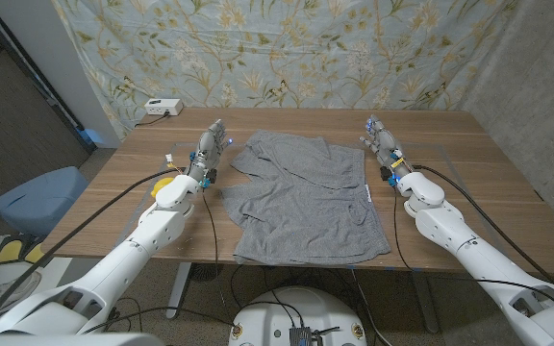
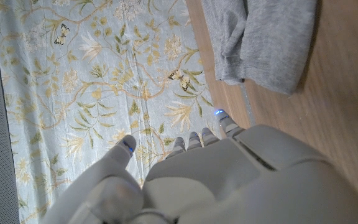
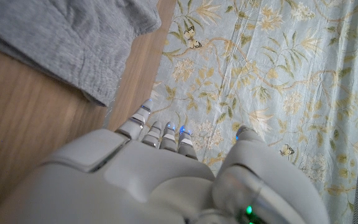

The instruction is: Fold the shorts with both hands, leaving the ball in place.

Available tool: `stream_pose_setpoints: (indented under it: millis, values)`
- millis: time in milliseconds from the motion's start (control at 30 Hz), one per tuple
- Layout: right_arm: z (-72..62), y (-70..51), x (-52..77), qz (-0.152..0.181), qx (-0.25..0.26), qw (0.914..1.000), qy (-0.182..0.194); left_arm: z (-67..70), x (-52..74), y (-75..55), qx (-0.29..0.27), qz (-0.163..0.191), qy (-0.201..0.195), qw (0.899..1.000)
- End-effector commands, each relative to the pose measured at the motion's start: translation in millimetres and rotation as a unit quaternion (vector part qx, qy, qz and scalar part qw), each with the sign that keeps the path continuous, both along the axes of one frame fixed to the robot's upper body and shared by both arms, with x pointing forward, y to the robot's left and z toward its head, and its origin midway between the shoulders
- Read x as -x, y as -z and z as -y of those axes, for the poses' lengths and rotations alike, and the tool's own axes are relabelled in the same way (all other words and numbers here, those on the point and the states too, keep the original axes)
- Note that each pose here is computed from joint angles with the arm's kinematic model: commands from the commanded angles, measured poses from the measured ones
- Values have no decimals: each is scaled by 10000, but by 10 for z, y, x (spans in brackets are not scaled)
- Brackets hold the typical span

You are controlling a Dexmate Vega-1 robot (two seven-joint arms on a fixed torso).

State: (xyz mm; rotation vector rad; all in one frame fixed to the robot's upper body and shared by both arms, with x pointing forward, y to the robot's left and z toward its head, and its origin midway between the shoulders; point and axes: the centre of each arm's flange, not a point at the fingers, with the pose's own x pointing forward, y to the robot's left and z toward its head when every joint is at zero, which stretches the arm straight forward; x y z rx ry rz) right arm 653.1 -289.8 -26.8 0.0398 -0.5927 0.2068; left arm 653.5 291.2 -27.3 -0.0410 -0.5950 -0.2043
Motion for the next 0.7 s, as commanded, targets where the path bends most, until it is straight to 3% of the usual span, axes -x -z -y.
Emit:
stream_pose_setpoints:
  millis: [33, 233, 433, 700]
  values:
    - [-9, -5, -5, -3, 59, 10000, 48, 2, 16, -4, -114, 84, -97, 9999]
    - [-14, -21, 57, 65, 263, 9994, 229, 16, 91, -12, -299, 315, -382, 9983]
    - [-11, -21, 197, 127, 707, 9950, 692, 59, 272, -17, -859, 790, -1198, 9859]
    - [-43, 14, 385, 184, 1353, 9852, 1034, 133, 504, -13, -1492, 1268, -1803, 9639]
